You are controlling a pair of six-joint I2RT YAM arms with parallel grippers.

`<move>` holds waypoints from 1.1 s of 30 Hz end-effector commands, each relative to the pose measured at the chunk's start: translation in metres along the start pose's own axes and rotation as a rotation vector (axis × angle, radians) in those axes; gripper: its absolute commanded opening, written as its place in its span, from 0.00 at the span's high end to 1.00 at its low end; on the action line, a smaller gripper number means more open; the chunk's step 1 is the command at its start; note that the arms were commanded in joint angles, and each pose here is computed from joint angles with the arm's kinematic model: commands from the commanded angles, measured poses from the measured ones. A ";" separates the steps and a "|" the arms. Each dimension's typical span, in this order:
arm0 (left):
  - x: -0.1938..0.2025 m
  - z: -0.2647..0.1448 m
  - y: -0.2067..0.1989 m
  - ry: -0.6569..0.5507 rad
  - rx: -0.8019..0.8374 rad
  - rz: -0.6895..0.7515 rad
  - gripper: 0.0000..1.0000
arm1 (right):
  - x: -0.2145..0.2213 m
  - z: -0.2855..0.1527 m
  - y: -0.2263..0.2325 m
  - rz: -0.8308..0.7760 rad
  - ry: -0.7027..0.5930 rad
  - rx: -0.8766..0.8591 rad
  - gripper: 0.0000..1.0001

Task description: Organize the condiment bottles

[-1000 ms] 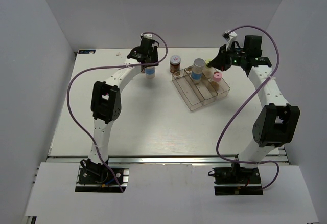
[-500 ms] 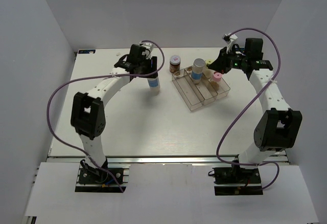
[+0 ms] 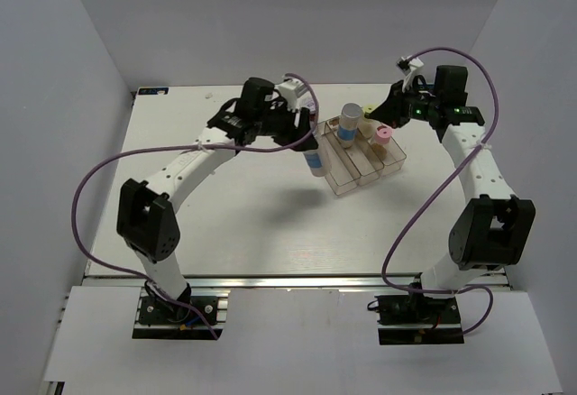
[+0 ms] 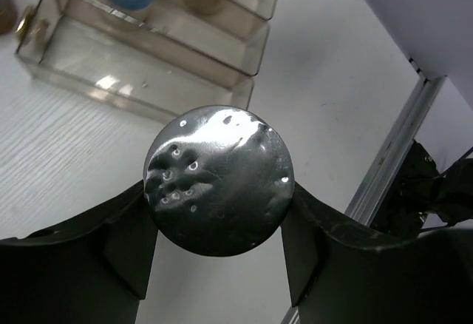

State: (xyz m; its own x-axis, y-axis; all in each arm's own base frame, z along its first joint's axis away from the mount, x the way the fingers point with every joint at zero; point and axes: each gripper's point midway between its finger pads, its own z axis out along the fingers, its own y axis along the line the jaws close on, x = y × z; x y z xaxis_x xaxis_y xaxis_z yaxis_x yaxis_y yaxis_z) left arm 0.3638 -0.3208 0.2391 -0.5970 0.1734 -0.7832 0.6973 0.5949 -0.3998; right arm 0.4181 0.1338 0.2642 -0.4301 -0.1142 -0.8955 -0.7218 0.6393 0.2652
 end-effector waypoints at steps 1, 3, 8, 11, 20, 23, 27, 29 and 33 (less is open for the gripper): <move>-0.048 0.005 -0.049 -0.103 0.131 0.112 0.96 | -0.028 -0.024 -0.006 -0.035 -0.084 0.080 0.99; -0.044 0.026 -0.056 -0.083 0.146 0.119 0.96 | -0.027 -0.031 -0.014 -0.026 -0.095 0.119 0.99; -0.069 0.052 -0.069 -0.135 0.147 0.148 0.96 | -0.027 -0.047 -0.021 -0.019 -0.116 0.167 0.99; -0.080 0.069 -0.066 -0.158 0.126 0.151 0.96 | -0.025 -0.055 -0.024 -0.011 -0.124 0.187 0.99; -0.095 0.117 -0.048 -0.231 0.095 0.108 0.96 | -0.019 -0.065 -0.029 0.003 -0.128 0.210 0.99; -0.093 0.128 -0.040 -0.237 0.080 0.093 0.95 | -0.018 -0.067 -0.030 0.006 -0.130 0.215 0.99; -0.088 0.138 -0.036 -0.238 0.062 0.092 0.94 | -0.014 -0.068 -0.032 0.017 -0.128 0.214 0.99; -0.085 0.143 -0.034 -0.234 0.054 0.090 0.94 | -0.012 -0.067 -0.032 0.020 -0.125 0.212 0.99; -0.078 0.151 -0.027 -0.225 0.028 0.089 0.94 | -0.010 -0.067 -0.032 0.021 -0.123 0.210 0.99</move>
State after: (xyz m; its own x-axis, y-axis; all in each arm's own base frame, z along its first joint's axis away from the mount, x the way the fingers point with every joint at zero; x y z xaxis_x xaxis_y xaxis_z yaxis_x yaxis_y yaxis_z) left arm 0.4452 -0.4599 0.1784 -0.5340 0.1342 -0.8348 0.7204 0.5890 -0.3661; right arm 0.4124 0.0627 0.2741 -0.4103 -0.0166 -0.9118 -0.5629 0.7913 0.2389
